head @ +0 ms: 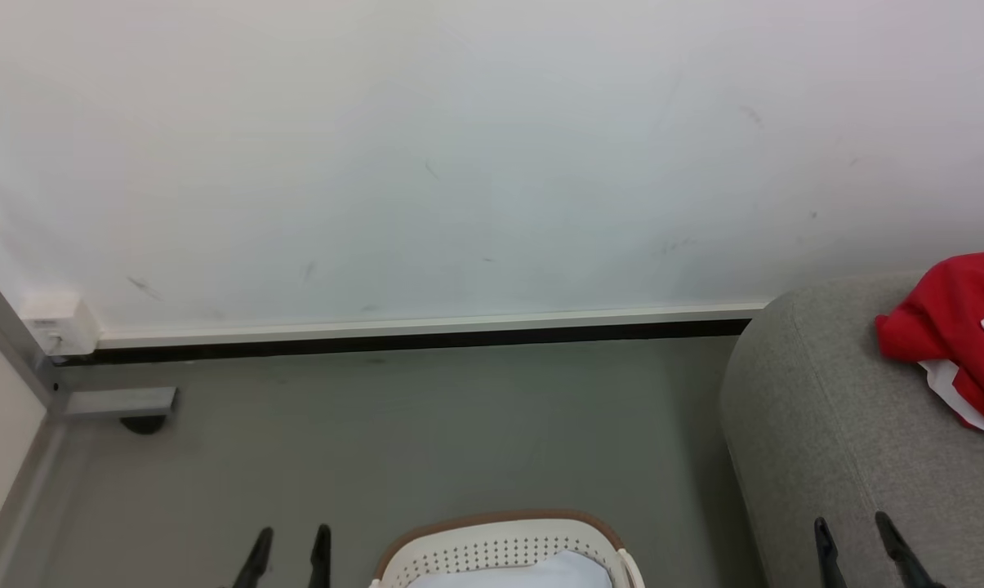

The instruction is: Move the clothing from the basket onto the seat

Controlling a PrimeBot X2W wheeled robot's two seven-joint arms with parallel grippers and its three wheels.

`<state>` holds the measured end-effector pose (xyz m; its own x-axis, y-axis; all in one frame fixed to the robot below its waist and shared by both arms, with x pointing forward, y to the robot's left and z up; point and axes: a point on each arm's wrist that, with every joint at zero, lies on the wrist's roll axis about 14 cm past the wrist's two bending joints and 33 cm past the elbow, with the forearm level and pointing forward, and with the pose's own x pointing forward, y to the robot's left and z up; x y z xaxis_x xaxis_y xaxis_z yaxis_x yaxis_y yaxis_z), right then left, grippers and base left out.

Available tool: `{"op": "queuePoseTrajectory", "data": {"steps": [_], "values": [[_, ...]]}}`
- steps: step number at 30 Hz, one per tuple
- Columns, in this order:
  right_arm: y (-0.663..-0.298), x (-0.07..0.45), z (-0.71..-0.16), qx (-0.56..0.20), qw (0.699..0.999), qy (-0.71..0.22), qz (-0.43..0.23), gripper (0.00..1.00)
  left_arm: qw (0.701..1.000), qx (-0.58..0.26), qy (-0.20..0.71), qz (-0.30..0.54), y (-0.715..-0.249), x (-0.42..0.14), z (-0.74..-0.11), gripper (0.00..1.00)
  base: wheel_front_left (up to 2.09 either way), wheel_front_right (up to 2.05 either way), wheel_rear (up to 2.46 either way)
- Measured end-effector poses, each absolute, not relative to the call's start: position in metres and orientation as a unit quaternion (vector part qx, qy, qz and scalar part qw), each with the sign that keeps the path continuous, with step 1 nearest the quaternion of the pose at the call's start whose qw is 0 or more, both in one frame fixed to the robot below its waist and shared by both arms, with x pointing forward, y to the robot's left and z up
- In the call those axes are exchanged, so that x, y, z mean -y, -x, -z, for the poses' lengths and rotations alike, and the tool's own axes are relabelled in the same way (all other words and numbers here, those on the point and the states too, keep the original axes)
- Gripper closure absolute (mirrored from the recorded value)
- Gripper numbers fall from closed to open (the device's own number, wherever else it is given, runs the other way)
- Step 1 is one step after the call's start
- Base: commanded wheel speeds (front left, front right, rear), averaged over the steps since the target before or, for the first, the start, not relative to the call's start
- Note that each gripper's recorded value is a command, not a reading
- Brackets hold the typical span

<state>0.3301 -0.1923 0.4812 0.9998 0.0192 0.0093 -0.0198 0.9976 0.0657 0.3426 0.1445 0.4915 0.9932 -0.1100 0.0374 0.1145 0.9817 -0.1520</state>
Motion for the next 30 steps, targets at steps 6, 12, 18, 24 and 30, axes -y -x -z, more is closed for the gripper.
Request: {"op": "queuePoseTrajectory", "data": {"steps": [6, 12, 18, 24, 30], "values": [[-0.325, 0.190, -0.462, -0.029, 0.998, -0.049, -0.005, 1.00, 0.995, -0.023, 0.088, 0.049, -0.335, -0.145, -0.469, 1.00, 0.00, 0.00, 0.00], [-0.326, 0.195, -0.459, -0.040, 0.994, -0.106, 0.013, 1.00, 0.989, -0.041, 0.136, 0.031, -0.337, -0.153, -0.465, 1.00, 0.00, 0.00, 0.00], [-0.329, 0.198, -0.459, -0.041, 0.986, -0.162, 0.026, 1.00, 0.981, -0.043, 0.190, 0.013, -0.342, -0.160, -0.467, 1.00, 0.00, 0.00, 0.00], [-0.335, 0.201, -0.464, -0.034, 0.976, -0.215, 0.034, 1.00, 0.970, -0.043, 0.239, 0.001, -0.346, -0.165, -0.471, 1.00, 0.00, 0.00, 0.00], [-0.338, 0.203, -0.466, -0.033, 0.963, -0.262, 0.042, 1.00, 0.958, -0.044, 0.284, -0.011, -0.350, -0.170, -0.473, 1.00, 0.00, 0.00, 0.00]]}}
